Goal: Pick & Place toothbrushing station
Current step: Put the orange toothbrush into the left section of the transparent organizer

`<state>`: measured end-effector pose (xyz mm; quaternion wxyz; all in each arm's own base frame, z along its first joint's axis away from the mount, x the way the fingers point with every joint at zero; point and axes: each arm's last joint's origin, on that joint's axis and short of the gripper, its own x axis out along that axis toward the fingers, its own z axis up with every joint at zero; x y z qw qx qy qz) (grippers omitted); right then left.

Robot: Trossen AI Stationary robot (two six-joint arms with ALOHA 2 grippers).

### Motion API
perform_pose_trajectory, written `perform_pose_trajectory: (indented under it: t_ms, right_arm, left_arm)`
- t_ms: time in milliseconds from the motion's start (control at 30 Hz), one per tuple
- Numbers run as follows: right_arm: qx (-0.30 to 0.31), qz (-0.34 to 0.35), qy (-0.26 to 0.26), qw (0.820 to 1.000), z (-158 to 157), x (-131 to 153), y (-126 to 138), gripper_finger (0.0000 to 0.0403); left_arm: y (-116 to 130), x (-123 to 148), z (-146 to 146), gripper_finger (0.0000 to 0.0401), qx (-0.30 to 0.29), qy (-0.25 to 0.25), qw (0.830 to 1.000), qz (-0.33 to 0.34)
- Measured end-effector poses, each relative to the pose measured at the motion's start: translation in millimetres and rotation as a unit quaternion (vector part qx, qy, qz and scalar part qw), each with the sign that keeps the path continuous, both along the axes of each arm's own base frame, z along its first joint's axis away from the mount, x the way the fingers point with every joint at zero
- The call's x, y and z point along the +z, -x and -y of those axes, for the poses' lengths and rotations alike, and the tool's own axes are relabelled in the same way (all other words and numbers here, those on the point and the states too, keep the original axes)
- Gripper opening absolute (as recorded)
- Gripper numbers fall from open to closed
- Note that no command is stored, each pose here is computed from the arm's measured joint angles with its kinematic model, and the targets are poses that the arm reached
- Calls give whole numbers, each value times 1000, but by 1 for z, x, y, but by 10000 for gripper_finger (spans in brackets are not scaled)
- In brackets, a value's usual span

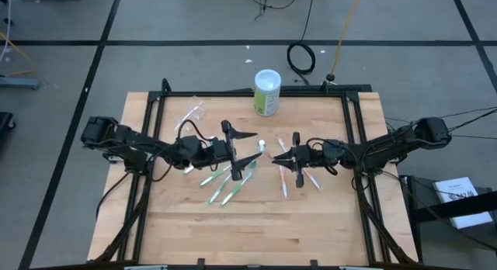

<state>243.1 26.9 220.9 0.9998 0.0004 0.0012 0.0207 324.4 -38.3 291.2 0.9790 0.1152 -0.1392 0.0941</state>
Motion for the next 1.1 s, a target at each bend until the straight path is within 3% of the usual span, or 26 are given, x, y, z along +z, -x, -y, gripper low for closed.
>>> perform_pose_trajectory:
  t_ms: [233, 400, 1100]
  right_arm:
    - [0, 7, 2, 1000, 0, 1, 0, 15]
    - [-1, 9, 2, 1000, 0, 2, 0, 15]
    - [-2, 8, 7, 1000, 0, 2, 0, 15]
  left_arm:
    - [-1, -1, -2, 294, -65, 36, 997, 0]
    - [-2, -2, -6, 294, -72, 66, 995, -1]
    - [-25, 2, -5, 294, -86, 46, 995, -28]
